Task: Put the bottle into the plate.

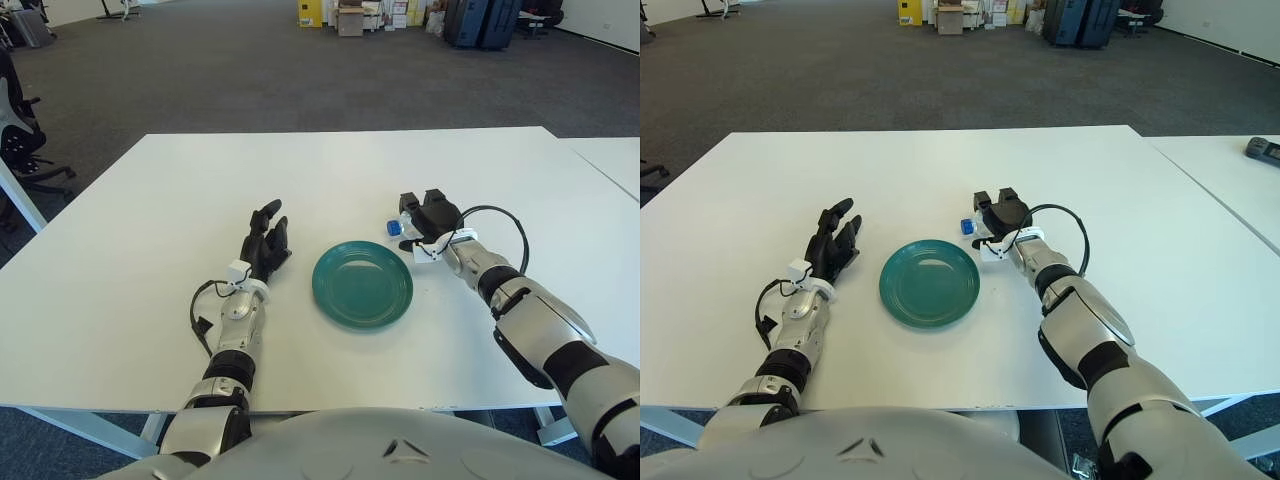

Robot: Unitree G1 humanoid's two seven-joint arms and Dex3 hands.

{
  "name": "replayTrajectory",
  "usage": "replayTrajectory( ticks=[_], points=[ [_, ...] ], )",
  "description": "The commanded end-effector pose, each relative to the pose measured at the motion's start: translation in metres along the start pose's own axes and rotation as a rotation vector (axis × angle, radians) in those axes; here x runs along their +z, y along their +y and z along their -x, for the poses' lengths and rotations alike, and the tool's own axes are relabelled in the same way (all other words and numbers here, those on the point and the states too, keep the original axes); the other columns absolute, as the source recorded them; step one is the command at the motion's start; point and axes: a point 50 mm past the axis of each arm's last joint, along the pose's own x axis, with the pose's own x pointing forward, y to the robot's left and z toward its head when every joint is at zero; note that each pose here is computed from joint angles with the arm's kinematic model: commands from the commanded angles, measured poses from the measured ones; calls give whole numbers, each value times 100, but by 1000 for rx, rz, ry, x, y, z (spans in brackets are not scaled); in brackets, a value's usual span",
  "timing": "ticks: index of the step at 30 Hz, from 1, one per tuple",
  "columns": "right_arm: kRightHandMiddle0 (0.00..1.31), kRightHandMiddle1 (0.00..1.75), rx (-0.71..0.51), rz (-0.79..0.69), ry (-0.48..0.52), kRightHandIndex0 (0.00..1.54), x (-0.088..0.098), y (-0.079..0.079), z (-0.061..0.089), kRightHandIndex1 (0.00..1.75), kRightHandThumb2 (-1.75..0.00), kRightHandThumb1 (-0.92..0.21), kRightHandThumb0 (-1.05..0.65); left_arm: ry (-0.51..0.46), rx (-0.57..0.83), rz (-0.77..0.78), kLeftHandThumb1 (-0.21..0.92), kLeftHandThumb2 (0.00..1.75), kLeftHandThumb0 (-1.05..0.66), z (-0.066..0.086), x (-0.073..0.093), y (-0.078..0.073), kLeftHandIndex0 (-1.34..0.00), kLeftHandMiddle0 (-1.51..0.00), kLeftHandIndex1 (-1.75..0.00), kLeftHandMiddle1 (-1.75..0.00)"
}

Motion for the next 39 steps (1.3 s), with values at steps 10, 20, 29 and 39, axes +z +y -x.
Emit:
replayTrajectory(
  ticks=[10, 20, 29, 39],
  points=[
    [55, 175, 138, 36, 2, 110, -1, 28, 17, 175, -122, -38, -45, 49, 16, -4, 92, 79, -68, 9, -9, 12, 0, -46, -89, -5],
    [53, 175, 136, 8, 17, 116, -1, 29, 17, 175, -119, -41, -44, 37, 9, -15, 92, 81, -72, 9, -8, 13, 0, -48, -91, -6],
    [52, 175, 125, -27, 22, 116, -3, 26, 16, 175, -118, -42, -43, 38, 12, -20, 92, 83, -73, 9, -8, 14, 0, -50, -92, -7],
    [52, 175, -55, -157, -4, 114, -5, -14, -3, 175, -119, -42, -43, 50, 1, -34, 92, 84, -75, 10, -10, 14, 0, -50, -92, -7]
  ],
)
